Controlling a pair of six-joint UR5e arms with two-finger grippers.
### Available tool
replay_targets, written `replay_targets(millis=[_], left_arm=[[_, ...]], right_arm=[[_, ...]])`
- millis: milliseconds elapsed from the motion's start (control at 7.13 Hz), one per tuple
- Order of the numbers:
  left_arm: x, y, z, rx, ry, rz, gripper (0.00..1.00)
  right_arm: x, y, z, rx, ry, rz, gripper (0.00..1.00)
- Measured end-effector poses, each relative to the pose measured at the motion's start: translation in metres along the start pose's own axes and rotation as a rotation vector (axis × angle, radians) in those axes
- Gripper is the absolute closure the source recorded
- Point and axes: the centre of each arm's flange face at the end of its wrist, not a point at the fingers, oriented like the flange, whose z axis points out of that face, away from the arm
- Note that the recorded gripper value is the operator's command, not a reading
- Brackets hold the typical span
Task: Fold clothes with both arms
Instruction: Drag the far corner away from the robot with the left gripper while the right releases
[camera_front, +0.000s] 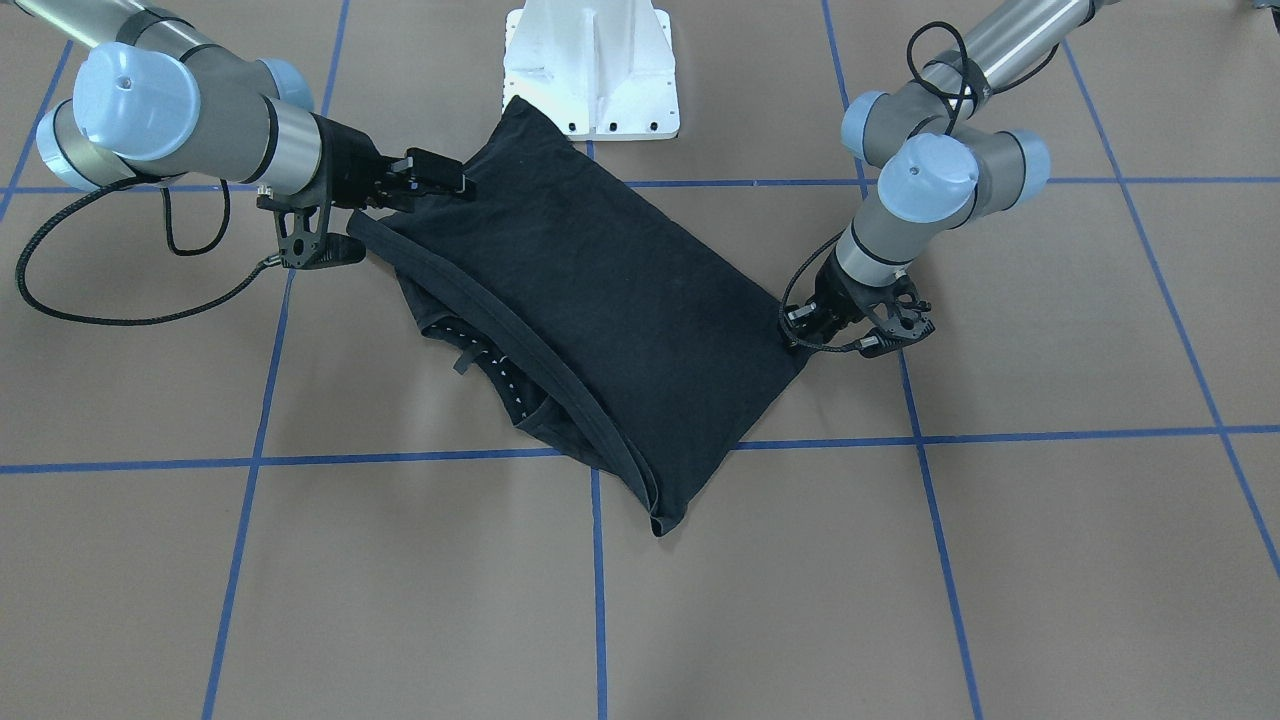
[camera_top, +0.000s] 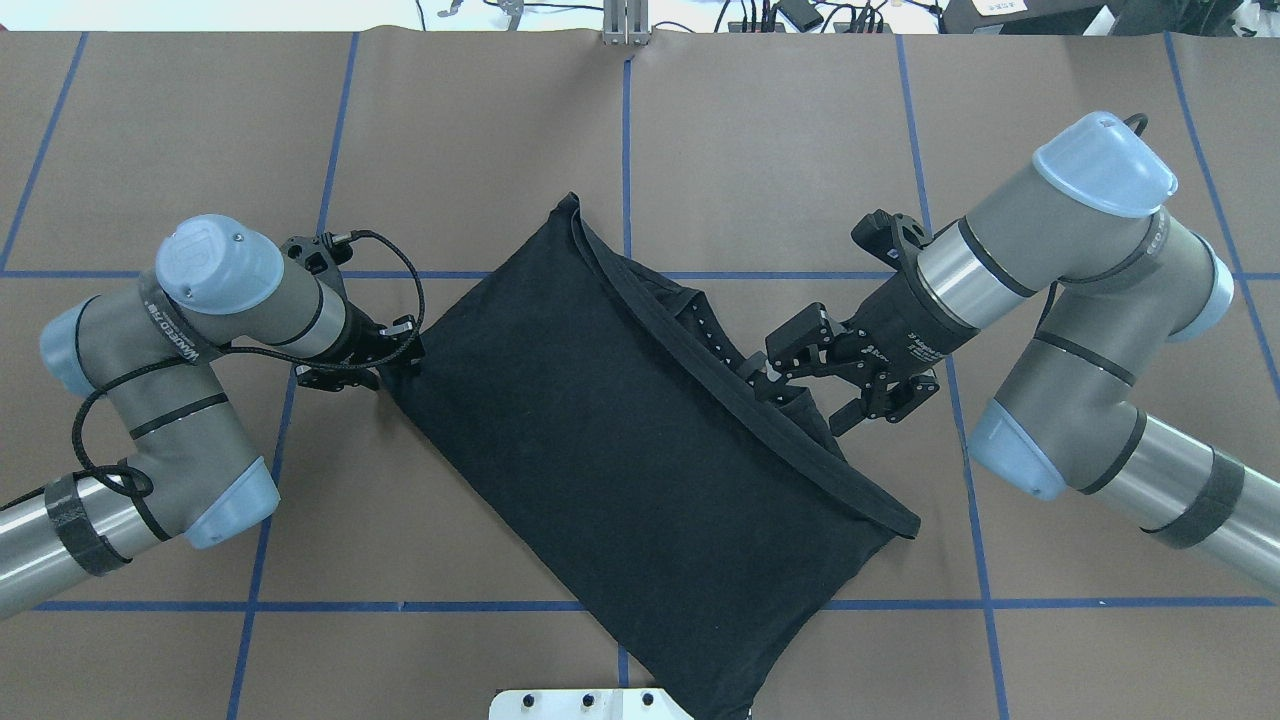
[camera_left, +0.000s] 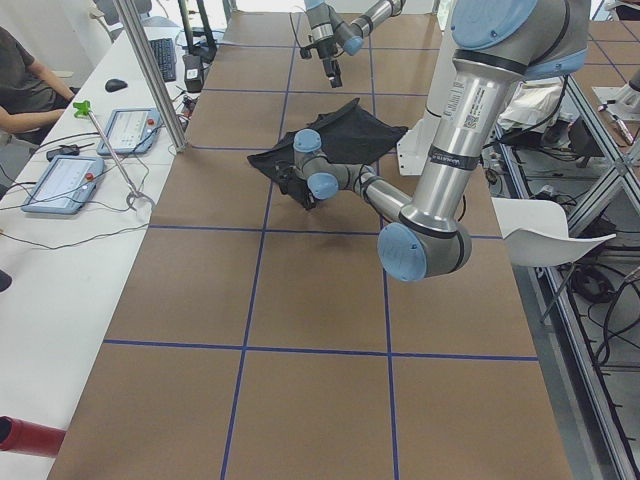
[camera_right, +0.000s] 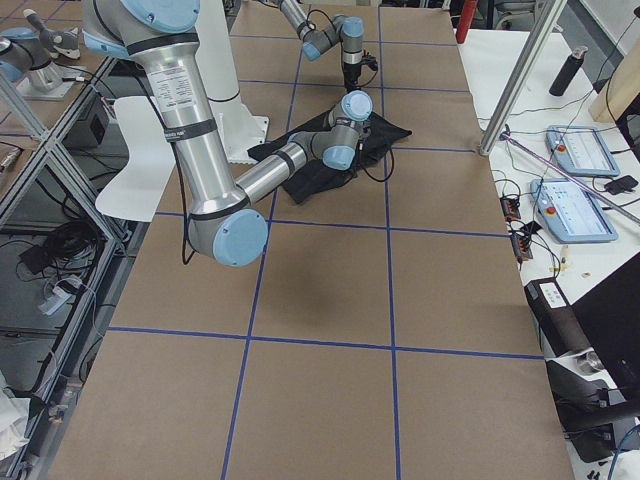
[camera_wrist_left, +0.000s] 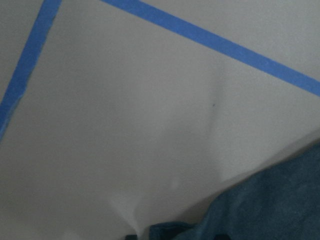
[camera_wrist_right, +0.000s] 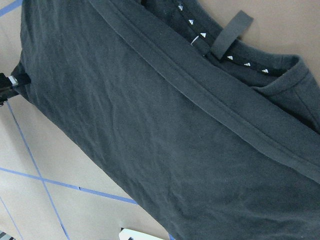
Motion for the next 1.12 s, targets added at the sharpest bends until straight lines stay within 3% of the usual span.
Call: replay_targets(millis=[140,280,561,1122], left_arm=[[0.001,0.001,-0.002,-0.001,0.005,0.002,0.94],[0.003,0.002,-0.005,-0.001,0.01,0.003,1.0],[0.01,0.008,-0.017,-0.003,0.015,0.006,1.0],[0.018,0.006,-0.028,0.001,-0.038,-0.024,1.0]], right_arm=[[0.0,0.0,0.0,0.001,0.0,0.0,0.0],[0.0,0.0,0.0,0.004,0.0,0.0,0.0],[0.0,-0.001,0.0,0.006,0.001,0.002,0.0],[0.0,-0.002,0.0,0.014,0.002,0.003,0.0]])
